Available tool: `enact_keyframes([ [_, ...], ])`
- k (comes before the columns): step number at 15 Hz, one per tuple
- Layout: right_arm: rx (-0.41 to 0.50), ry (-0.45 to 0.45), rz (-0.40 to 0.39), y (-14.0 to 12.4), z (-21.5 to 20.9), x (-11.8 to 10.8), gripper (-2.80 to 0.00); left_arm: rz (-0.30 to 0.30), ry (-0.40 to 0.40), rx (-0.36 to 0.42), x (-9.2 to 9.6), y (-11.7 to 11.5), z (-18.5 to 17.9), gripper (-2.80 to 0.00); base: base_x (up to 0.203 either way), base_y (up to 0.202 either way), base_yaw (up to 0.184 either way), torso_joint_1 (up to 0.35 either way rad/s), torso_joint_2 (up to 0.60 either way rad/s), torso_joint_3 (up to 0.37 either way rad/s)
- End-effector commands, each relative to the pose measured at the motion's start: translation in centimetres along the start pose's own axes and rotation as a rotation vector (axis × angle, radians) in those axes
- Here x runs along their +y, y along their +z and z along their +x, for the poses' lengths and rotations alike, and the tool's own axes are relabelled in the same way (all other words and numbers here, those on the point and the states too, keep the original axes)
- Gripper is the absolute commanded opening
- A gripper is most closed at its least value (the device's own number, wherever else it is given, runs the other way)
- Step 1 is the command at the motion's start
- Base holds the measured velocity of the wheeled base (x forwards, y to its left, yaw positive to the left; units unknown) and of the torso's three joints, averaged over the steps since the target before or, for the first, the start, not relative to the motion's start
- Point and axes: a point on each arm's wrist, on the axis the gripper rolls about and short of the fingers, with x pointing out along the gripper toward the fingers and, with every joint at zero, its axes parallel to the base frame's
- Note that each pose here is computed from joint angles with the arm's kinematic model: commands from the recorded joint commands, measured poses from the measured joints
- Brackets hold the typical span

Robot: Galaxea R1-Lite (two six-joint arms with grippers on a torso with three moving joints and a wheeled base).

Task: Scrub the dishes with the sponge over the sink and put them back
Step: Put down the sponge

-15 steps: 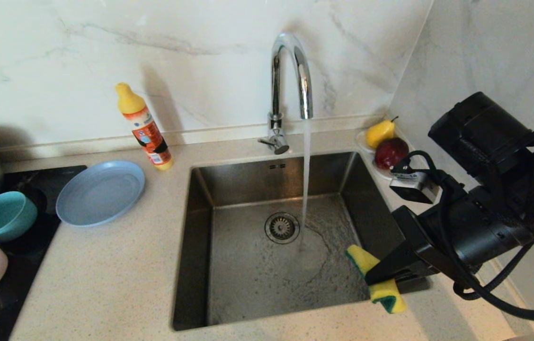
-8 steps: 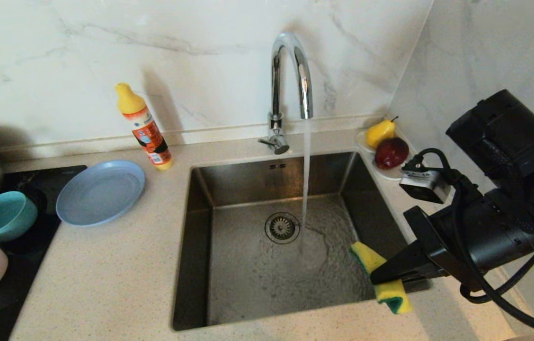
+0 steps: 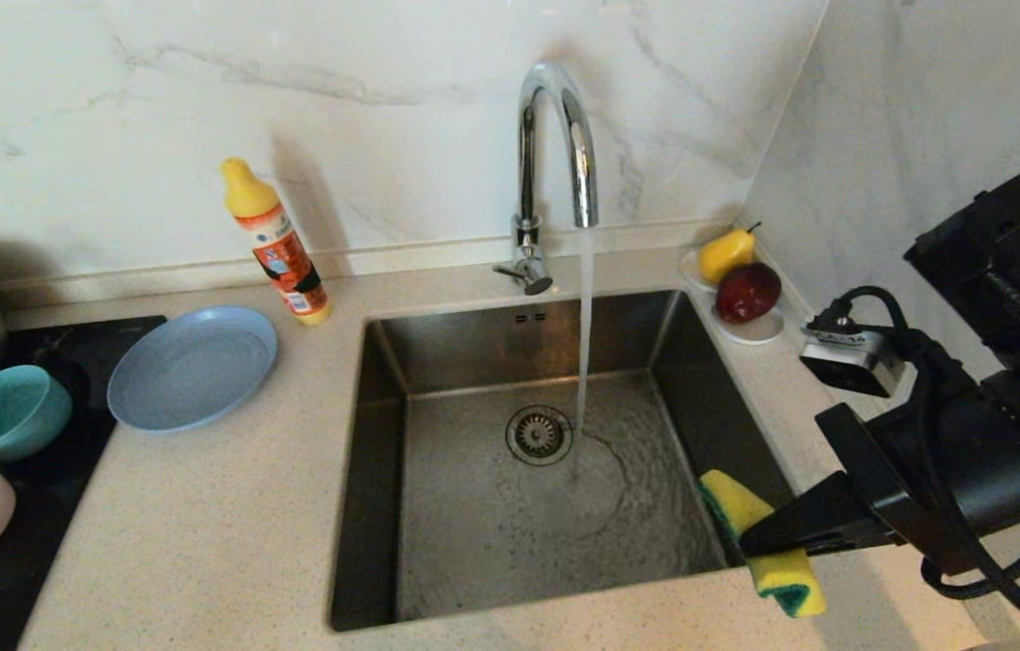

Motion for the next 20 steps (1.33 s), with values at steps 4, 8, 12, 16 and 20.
enact_keyframes([
  [4, 0.0, -0.009, 0.021, -0.9, -0.5, -0.9, -2.8, 0.006, 0.106, -0.012, 0.4, -2.3, -0.7, -2.8, 0.0, 0.0, 0.0, 0.0, 0.0, 0.0],
  [8, -0.038, -0.05, 0.01, -0.6, -0.5, -0.9, -2.8, 0.159, -0.015, -0.039, 1.1, -6.8, -1.4, -2.8, 0.0, 0.0, 0.0, 0.0, 0.0, 0.0],
  [12, -0.134, -0.168, -0.082, -0.4, -0.9, -1.3, -2.8, 0.295, -0.355, 0.026, 0.4, -9.3, -0.6, -2.8, 0.0, 0.0, 0.0, 0.0, 0.0, 0.0],
  [16, -0.212, -0.449, -0.15, 0.3, 0.0, -3.6, -2.8, 0.292, -0.402, 0.061, 0.3, -10.6, -0.1, -2.8, 0.0, 0.0, 0.0, 0.0, 0.0, 0.0],
  [20, -0.27, -0.567, -0.185, 1.3, 0.6, -6.1, -2.8, 0.287, -0.396, 0.052, 0.3, -10.5, -0.1, -2.8, 0.0, 0.0, 0.0, 0.0, 0.0, 0.0],
])
